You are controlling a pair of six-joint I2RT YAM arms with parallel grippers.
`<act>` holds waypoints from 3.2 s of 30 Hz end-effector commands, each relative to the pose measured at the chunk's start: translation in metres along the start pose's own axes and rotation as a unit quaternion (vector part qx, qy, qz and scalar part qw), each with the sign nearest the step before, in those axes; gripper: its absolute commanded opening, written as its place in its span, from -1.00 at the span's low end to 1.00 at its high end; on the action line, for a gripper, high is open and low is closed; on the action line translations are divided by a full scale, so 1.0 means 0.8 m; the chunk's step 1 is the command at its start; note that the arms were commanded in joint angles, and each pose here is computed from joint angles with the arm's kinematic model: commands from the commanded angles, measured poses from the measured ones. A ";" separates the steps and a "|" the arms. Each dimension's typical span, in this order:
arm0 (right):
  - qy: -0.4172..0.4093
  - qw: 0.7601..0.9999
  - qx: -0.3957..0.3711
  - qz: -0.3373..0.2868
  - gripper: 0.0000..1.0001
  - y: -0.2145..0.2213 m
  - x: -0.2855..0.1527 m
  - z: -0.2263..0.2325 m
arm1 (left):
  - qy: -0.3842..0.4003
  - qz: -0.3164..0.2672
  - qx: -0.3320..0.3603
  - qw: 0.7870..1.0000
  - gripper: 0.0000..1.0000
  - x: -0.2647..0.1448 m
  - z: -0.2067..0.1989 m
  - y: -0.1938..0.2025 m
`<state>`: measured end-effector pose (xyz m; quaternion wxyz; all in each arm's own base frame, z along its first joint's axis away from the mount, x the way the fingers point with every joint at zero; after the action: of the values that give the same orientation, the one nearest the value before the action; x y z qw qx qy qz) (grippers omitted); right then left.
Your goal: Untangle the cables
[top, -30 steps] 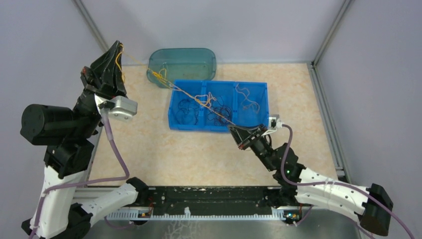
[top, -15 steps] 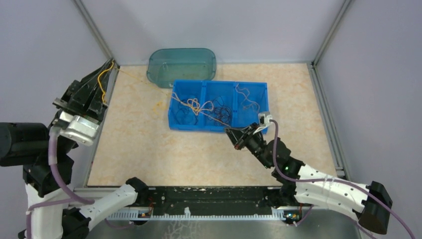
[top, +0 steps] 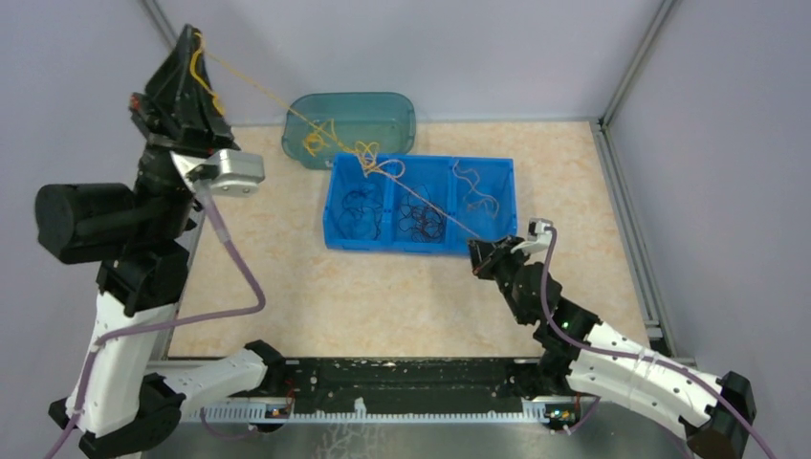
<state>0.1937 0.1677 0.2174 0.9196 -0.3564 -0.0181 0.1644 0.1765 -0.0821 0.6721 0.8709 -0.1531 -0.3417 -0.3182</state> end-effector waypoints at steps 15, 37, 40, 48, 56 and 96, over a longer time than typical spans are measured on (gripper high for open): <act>-0.359 0.914 -0.156 0.103 0.37 -0.002 -0.043 0.143 | 0.272 -0.189 -0.404 0.853 -1.00 -0.110 -0.036 -0.126; -0.548 0.823 -0.114 0.099 0.65 -0.010 -0.073 0.284 | 0.287 -0.240 -0.441 0.816 -1.00 -0.102 -0.029 -0.148; -0.562 0.815 -0.105 0.097 0.65 -0.008 -0.073 0.300 | 0.290 -0.240 -0.444 0.813 -1.00 -0.102 -0.035 -0.147; -0.609 0.787 -0.062 0.077 0.55 -0.009 -0.078 0.341 | 0.295 -0.237 -0.450 0.809 -1.00 -0.100 -0.047 -0.146; -0.662 0.742 -0.038 0.101 0.59 0.021 -0.109 0.371 | 0.292 -0.234 -0.448 0.812 -1.00 -0.102 -0.046 -0.145; -0.624 0.759 0.036 0.180 0.08 0.114 -0.092 0.353 | 0.264 -0.241 -0.433 0.827 -0.97 -0.090 -0.039 -0.140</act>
<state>0.0600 0.4104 0.3367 0.6646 -0.1539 -0.4666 0.5630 0.0780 -0.1492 0.6043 0.6696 -0.3374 0.0518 -0.6596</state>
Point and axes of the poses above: each gripper's point midway between its finger pads, its own x axis out along the fingers, its own z axis along the line the jaws close on, y = z × x, the point moved 4 cm from there along -x, back along the fingers, and after that the axes turned 9 degrees about x, right-handed, at the moved point
